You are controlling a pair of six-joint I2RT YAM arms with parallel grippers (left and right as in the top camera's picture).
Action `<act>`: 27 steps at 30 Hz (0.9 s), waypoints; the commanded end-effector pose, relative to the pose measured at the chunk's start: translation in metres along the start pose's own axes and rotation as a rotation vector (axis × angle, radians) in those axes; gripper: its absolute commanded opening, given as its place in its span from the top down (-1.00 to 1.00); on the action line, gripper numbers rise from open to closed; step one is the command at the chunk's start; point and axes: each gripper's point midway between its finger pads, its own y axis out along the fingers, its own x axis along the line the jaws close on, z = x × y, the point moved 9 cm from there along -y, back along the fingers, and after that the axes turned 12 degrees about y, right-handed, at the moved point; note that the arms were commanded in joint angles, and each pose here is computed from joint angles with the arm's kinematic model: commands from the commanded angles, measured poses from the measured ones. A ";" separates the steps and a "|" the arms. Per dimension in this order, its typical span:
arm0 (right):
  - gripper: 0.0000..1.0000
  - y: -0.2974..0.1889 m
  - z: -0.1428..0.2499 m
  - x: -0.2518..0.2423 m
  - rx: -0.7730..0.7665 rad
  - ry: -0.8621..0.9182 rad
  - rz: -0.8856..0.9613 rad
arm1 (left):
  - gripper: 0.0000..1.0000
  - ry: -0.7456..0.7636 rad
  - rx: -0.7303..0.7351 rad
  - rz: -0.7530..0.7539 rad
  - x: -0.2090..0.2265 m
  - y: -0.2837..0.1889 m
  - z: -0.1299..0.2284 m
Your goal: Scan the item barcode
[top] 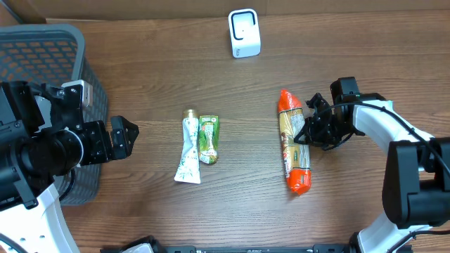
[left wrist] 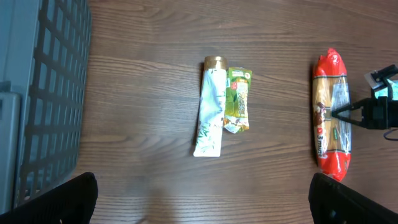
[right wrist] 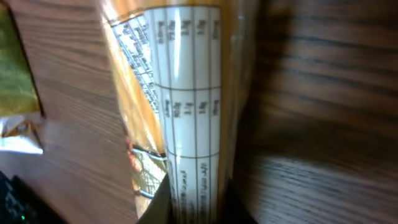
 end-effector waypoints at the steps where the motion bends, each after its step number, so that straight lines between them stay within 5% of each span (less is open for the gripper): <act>1: 0.92 -0.012 -0.003 0.009 0.014 0.002 0.036 | -0.99 0.003 0.002 -0.001 0.001 0.001 -0.001; 7: 0.92 -0.073 -0.013 0.044 -0.106 0.078 0.372 | -0.98 0.002 0.002 -0.002 0.001 0.001 0.000; 11: 0.82 -0.069 -0.007 0.070 -0.186 0.065 0.525 | -1.00 0.002 0.002 -0.001 0.001 0.001 0.000; 18: -0.46 -0.001 0.021 0.101 -0.115 -0.045 0.550 | -0.99 0.002 0.002 -0.002 0.001 0.001 0.000; 27: -0.47 -0.008 0.018 0.122 -0.142 -0.080 0.528 | -1.00 0.002 0.002 -0.002 0.001 0.001 0.000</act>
